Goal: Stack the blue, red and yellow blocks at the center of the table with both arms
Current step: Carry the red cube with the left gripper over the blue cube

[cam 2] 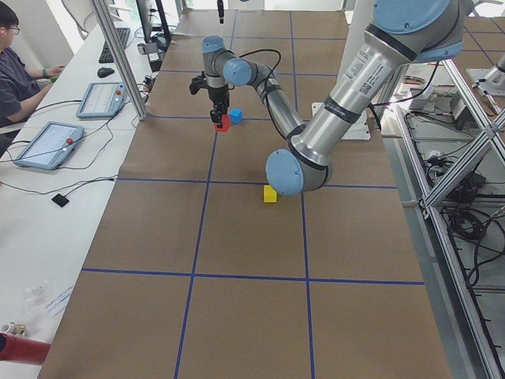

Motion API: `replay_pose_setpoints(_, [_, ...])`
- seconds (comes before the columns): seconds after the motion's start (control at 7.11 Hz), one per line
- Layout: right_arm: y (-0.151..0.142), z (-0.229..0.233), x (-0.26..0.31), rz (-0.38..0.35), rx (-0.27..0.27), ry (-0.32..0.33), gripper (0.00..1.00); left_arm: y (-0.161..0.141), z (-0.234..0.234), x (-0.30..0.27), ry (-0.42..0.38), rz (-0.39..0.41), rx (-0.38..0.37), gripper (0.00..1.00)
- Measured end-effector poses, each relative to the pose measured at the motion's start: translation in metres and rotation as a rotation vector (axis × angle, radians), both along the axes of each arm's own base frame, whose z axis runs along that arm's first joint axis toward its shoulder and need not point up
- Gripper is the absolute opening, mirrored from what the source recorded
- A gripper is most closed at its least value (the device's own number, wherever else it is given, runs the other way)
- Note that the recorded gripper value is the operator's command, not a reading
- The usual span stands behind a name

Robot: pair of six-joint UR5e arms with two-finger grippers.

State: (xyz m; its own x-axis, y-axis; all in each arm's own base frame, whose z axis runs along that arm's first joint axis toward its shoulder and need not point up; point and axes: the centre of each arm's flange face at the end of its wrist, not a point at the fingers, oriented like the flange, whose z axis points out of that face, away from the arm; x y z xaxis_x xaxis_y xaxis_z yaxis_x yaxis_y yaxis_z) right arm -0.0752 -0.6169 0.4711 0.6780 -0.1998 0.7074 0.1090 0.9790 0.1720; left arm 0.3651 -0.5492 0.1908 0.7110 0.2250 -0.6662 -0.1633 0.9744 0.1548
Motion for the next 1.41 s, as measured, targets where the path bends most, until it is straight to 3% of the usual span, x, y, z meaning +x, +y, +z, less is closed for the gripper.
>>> replay_pose_setpoints(0.42, [0.035,0.083,0.071,-0.067,0.042,0.05,1.0,0.015,-0.071,0.075,0.042,-0.032,-0.076,0.0])
replay_pose_setpoints(0.7, [0.062,0.118,0.107,-0.075,0.059,0.057,1.0,0.009,-0.082,0.113,0.08,-0.019,-0.059,0.0])
replay_pose_setpoints(1.41, [0.107,0.164,0.126,-0.05,-0.016,0.063,1.0,0.005,-0.08,0.161,0.117,0.055,0.016,0.0])
